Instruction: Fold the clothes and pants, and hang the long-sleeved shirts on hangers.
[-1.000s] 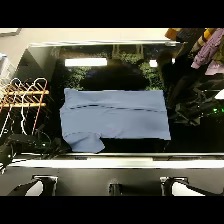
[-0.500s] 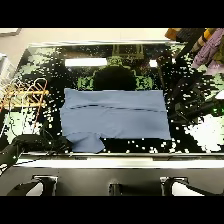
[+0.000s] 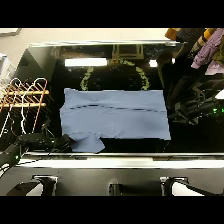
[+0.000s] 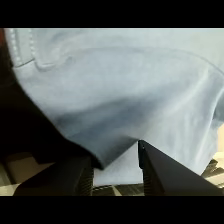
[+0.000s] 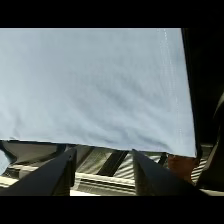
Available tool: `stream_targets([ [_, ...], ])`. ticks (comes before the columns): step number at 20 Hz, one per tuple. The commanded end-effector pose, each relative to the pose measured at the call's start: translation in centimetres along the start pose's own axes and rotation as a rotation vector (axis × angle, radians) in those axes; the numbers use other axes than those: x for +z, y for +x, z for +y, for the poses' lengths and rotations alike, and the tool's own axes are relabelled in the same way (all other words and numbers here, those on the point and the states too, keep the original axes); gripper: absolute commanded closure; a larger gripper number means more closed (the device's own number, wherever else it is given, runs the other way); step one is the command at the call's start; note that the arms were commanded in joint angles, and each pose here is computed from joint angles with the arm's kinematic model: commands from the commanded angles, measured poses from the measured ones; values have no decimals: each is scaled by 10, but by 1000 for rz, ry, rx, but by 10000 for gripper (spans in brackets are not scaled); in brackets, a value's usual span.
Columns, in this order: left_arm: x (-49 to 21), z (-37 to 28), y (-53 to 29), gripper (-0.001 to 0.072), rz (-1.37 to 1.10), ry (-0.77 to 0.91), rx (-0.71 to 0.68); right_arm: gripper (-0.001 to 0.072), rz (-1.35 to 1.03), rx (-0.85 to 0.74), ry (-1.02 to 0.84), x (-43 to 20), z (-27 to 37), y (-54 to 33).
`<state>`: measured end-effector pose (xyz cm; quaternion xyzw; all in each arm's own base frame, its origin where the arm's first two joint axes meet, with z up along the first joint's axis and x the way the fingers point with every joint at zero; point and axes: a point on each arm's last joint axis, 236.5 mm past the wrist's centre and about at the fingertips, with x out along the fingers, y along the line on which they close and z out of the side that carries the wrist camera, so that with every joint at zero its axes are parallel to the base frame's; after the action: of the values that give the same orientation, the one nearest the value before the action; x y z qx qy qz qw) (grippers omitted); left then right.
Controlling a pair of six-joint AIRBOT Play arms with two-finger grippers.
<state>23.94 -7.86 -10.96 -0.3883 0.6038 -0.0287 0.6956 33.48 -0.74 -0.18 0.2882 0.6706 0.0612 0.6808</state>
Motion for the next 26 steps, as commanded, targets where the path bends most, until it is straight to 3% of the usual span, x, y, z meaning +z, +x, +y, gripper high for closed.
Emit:
stream_targets([
  [1,-5,1,7,397,27,-2,8,306,-13,-1,-6,3,0,0],
  [2,-7,1,9,493,35,2,8,309,-13,-1,-6,3,0,0],
  [3,-9,0,9,643,41,5,8,315,-11,0,-6,2,0,0],
  [4,-10,-1,9,670,47,6,7,343,-2,2,-11,0,0,0],
  [5,-11,-1,9,670,52,6,5,382,13,3,-36,-4,1,-1],
  [11,-17,-2,8,689,74,9,2,402,-51,-48,33,3,-41,-20],
  [17,-18,-2,8,689,80,9,1,298,108,-84,117,-39,-85,29],
  [26,-21,-3,8,689,94,9,-2,301,141,-15,126,-65,-90,78],
])
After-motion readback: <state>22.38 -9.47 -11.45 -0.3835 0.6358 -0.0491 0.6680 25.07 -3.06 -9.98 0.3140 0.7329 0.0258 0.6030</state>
